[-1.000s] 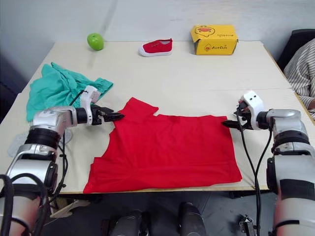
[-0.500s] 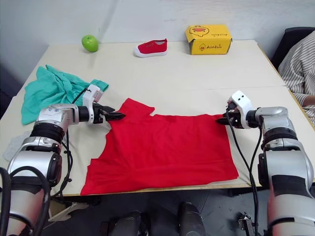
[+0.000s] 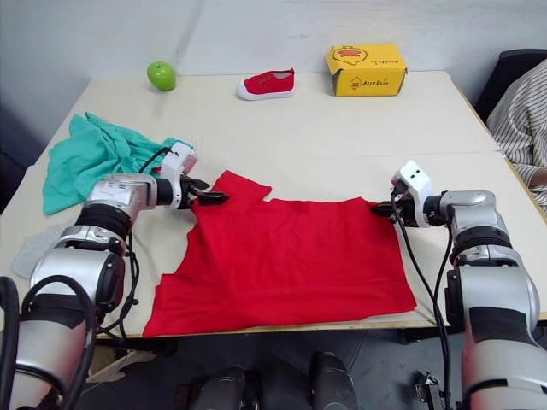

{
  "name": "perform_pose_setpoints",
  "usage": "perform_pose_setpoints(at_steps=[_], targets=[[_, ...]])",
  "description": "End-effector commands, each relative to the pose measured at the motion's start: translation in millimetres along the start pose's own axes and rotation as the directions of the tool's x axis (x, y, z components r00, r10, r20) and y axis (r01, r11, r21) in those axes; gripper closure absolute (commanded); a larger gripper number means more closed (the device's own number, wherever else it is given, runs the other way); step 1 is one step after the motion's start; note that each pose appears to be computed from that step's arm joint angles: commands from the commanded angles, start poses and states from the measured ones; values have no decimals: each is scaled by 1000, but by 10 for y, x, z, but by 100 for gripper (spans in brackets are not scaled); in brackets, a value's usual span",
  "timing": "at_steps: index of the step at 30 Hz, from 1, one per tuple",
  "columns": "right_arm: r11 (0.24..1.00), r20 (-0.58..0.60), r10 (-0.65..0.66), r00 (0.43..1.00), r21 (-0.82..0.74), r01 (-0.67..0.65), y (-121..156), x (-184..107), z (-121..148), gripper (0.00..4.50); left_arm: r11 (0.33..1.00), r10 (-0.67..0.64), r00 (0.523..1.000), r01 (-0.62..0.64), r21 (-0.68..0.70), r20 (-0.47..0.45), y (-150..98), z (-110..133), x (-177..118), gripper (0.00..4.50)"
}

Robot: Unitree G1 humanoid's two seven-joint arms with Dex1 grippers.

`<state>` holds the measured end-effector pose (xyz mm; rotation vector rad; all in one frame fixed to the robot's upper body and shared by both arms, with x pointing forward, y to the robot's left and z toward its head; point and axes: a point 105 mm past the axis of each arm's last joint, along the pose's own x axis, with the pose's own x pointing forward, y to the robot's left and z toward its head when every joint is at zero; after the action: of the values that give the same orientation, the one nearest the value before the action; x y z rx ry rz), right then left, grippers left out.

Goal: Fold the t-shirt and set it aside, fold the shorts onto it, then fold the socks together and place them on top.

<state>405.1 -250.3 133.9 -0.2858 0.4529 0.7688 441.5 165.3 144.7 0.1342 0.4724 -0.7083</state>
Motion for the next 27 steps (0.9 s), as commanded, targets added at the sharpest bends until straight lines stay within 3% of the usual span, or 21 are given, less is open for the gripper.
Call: perform_pose_setpoints(at_steps=[1, 11, 16, 22, 27], targets=[[1000, 8, 20, 1000, 2, -20, 12, -51, -47, 450, 999, -25, 1000, 25, 20, -17, -114, -47, 137, 126], [1000, 23, 18, 1000, 7, -19, -2, -128, -105, 450, 999, 4, 988, -10, 43, 152, -50, 93, 93, 442], [999, 121, -17, 992, -43, 23, -44, -170, 23, 450, 1000, 3, 953, -9, 18, 302, -10, 271, -8, 447], [987, 267, -84, 960, -108, 116, -116, -256, 218, 450, 996, -49, 872, 6, 89, 487, -49, 583, -172, 447], [987, 295, -67, 953, -118, 106, -92, -299, 185, 450, 982, -91, 885, 3, 189, 457, -80, 507, -187, 447]])
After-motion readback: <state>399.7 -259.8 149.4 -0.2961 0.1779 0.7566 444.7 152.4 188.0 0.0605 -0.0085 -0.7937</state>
